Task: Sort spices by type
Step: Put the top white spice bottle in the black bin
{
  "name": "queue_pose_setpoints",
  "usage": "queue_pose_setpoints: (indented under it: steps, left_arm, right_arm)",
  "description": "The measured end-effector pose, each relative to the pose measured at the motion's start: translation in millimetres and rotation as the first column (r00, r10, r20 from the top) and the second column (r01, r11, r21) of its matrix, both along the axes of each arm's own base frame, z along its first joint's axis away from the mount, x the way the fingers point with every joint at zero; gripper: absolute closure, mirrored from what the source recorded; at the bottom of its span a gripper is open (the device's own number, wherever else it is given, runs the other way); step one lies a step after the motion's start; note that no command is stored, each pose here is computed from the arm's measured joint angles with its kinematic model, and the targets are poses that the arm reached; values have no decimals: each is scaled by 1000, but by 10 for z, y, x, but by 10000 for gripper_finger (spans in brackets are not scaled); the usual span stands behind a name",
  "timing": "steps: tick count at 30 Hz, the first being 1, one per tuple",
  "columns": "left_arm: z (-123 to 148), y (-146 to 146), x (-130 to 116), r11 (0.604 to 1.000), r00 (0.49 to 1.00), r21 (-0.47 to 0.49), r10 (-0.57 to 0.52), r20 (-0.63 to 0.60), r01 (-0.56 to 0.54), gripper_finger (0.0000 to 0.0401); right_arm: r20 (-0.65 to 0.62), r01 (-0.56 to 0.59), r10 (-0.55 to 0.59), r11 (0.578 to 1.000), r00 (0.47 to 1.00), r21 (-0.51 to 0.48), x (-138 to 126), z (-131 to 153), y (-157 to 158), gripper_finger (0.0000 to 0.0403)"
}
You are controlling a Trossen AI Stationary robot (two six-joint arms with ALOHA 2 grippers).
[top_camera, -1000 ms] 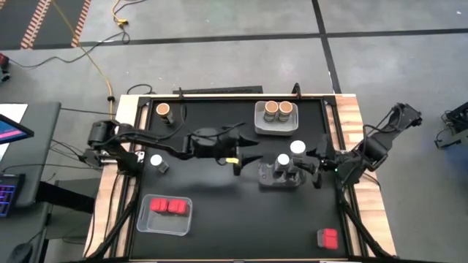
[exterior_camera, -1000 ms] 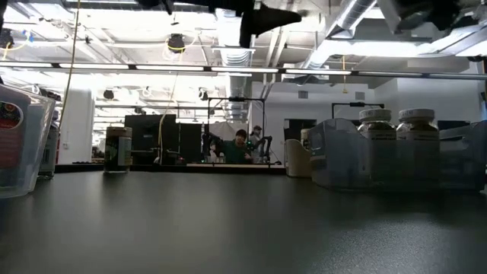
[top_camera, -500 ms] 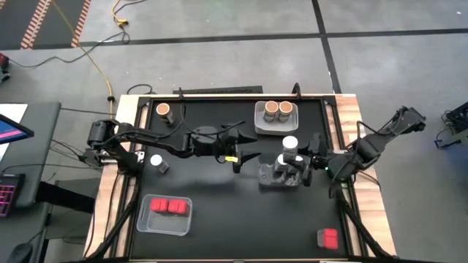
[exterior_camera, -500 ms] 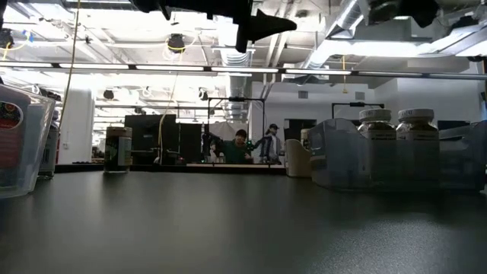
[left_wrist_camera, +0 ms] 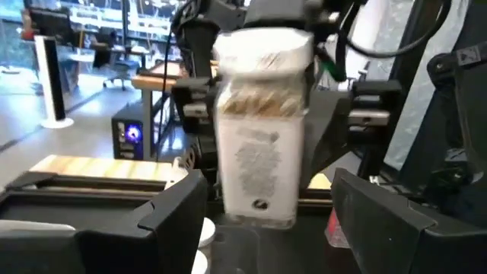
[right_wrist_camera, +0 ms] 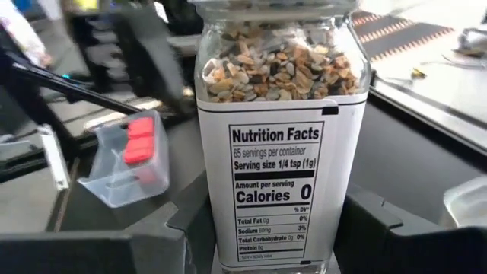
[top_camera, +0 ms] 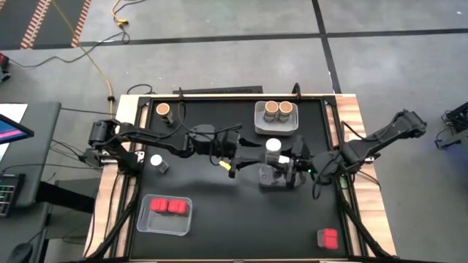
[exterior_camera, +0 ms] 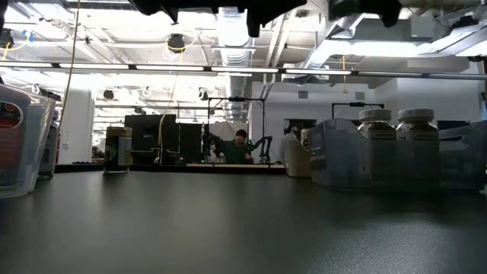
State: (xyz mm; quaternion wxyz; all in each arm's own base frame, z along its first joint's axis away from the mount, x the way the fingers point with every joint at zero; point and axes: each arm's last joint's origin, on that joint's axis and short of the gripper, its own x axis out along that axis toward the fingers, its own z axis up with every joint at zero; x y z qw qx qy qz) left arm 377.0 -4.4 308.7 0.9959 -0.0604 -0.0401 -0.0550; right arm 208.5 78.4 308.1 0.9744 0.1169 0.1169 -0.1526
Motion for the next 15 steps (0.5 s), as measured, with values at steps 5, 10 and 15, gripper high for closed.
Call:
queue_pose_setpoints:
  steps: [5, 10, 15]
  left_arm:
    - [15, -39, -2, 1000, 1000, -8, -8, 15, 8, 139]
    - [66, -100, -2, 1000, 999, -8, -2, 52, 2, 161]
    - [101, -145, -2, 1000, 998, 9, 13, 65, -13, 171]
  right_arm:
    - [38, -85, 85, 996, 996, 4, 75, 59, -90, 183]
    - [27, -110, 110, 994, 994, -18, 101, 63, -156, 183]
    - [58, -173, 175, 984, 983, -42, 128, 107, -188, 183]
